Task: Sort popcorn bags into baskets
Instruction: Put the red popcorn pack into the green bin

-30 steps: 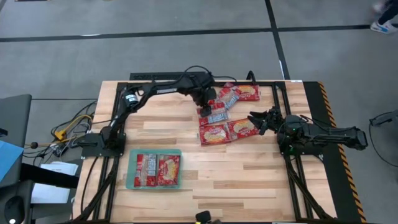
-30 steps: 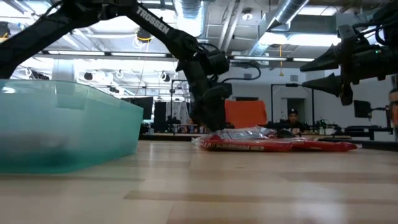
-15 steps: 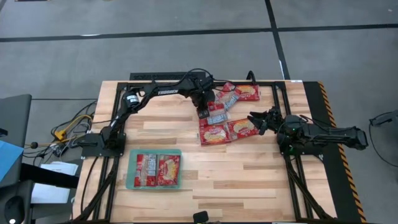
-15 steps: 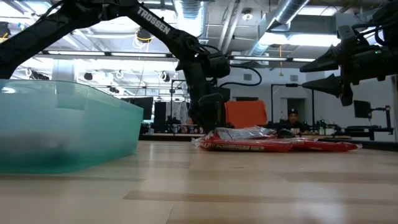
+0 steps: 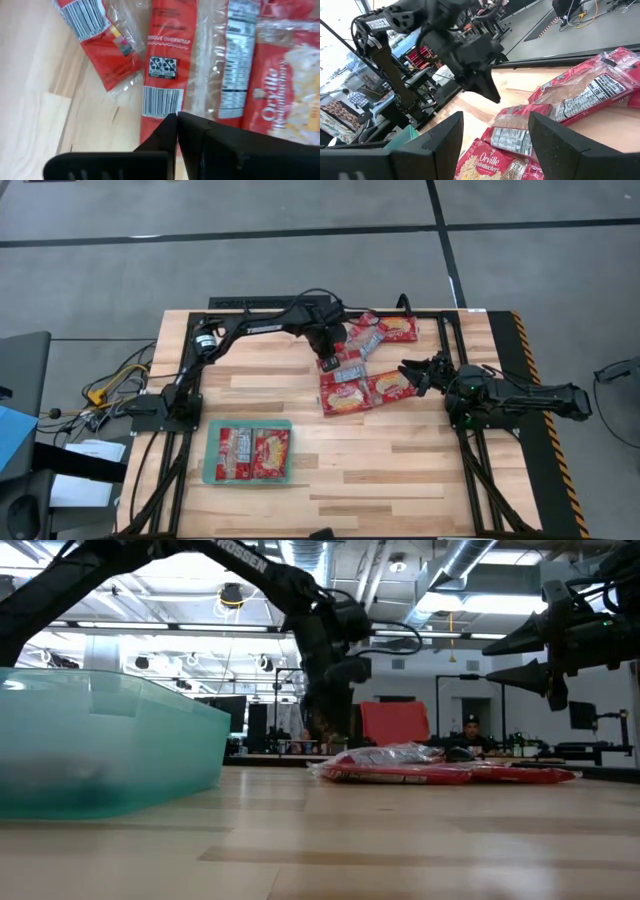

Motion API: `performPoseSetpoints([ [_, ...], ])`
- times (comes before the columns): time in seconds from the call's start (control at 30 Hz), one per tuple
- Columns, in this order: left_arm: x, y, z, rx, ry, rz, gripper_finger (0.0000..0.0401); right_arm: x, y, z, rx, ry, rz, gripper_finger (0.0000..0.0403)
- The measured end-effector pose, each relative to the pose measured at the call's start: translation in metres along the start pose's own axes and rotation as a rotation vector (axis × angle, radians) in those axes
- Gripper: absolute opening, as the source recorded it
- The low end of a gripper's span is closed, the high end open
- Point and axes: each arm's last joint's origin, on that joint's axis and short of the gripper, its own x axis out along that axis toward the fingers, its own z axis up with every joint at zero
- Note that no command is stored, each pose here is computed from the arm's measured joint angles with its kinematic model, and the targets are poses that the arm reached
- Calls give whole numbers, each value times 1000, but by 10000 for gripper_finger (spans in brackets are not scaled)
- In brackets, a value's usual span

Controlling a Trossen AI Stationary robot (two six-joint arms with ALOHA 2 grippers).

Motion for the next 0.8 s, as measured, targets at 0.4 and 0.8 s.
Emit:
performPoseSetpoints([
  [0.4, -20, -12, 16, 14, -158, -71, 42, 0, 0, 0, 0, 0, 0, 249],
  [0.8, 10, -44, 22, 69, -224, -37, 297, 0, 0, -1, -3, 6, -2, 249],
])
